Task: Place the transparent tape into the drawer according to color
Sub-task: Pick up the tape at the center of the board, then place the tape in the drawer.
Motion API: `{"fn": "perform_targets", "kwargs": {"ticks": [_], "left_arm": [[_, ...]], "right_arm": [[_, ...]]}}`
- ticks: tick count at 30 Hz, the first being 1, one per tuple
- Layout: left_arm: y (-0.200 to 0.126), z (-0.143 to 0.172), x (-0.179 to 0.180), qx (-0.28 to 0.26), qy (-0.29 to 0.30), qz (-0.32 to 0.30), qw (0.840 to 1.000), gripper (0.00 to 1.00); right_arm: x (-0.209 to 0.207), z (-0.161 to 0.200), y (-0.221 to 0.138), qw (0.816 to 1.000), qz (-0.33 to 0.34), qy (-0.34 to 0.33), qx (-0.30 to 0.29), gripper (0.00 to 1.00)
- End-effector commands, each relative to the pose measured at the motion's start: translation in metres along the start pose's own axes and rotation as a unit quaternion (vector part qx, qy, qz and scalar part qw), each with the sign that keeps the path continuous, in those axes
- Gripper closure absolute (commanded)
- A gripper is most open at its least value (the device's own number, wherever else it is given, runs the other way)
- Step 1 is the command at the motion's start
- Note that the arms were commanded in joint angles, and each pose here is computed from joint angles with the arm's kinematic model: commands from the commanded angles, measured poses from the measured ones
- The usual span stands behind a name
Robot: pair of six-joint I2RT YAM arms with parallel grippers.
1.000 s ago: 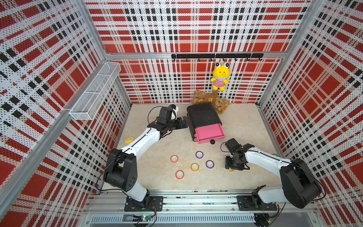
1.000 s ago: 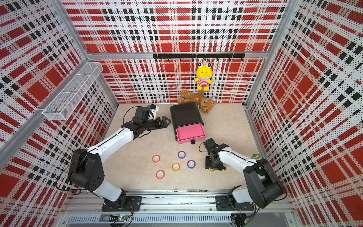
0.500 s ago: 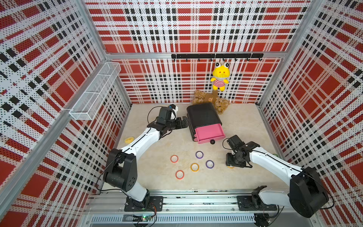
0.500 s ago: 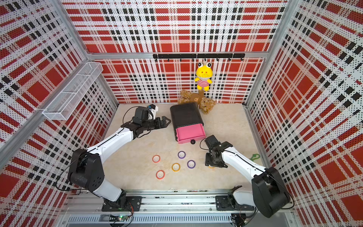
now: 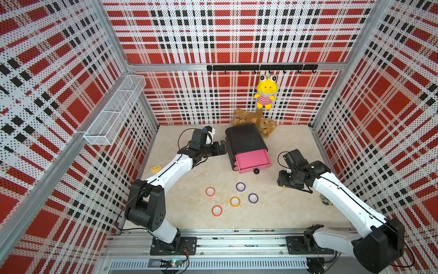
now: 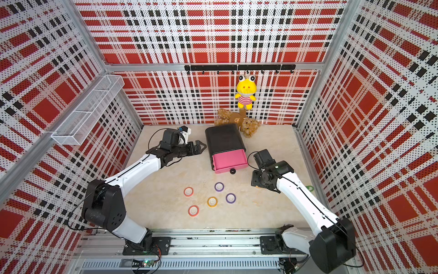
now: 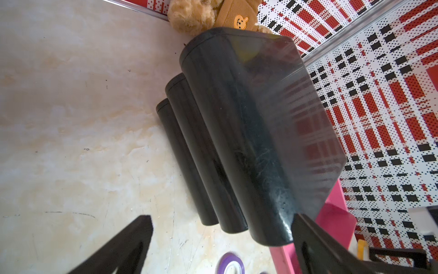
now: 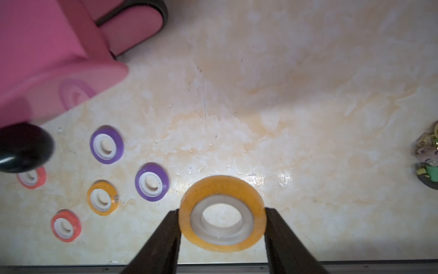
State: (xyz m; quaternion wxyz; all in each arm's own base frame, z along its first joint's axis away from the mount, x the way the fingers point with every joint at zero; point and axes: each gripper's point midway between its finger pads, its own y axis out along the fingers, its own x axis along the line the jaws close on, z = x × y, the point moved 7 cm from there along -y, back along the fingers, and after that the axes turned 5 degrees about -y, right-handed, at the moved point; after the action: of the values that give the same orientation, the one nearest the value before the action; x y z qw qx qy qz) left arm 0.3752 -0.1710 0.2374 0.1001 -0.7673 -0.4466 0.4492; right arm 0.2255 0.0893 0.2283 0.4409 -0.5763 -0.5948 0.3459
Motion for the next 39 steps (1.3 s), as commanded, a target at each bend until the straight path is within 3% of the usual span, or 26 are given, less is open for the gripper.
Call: {"fn": "perform_targets", "kwargs": {"ticks": [1,11,26,39], "left_arm": [[-0.007,-0.005,-0.003,-0.012,0.008,0.010,1.000,0.01],[-0.003,-0.003,-0.002,-0.008,0.007,0.008,1.000,0.01],[-0.002,-0.003,0.001,-0.009,0.006,0.003,1.000,0.00],[-0.002,-0.003,0.002,-0.009,0.005,0.000,1.000,0.00]], "right_arm": [[0.002,-0.012,-0.023,1.000,-0.007,-0.008,-0.025,0.59],[0.028,-0.054,-0.049,0.994,-0.064,-0.024,-0.084,0.60],[0.076,-0.096,-0.022,0.986,-0.109,-0.080,-0.095,0.61],[0.098,-0.105,0.008,0.985,-0.102,-0.111,-0.080,0.57]]}}
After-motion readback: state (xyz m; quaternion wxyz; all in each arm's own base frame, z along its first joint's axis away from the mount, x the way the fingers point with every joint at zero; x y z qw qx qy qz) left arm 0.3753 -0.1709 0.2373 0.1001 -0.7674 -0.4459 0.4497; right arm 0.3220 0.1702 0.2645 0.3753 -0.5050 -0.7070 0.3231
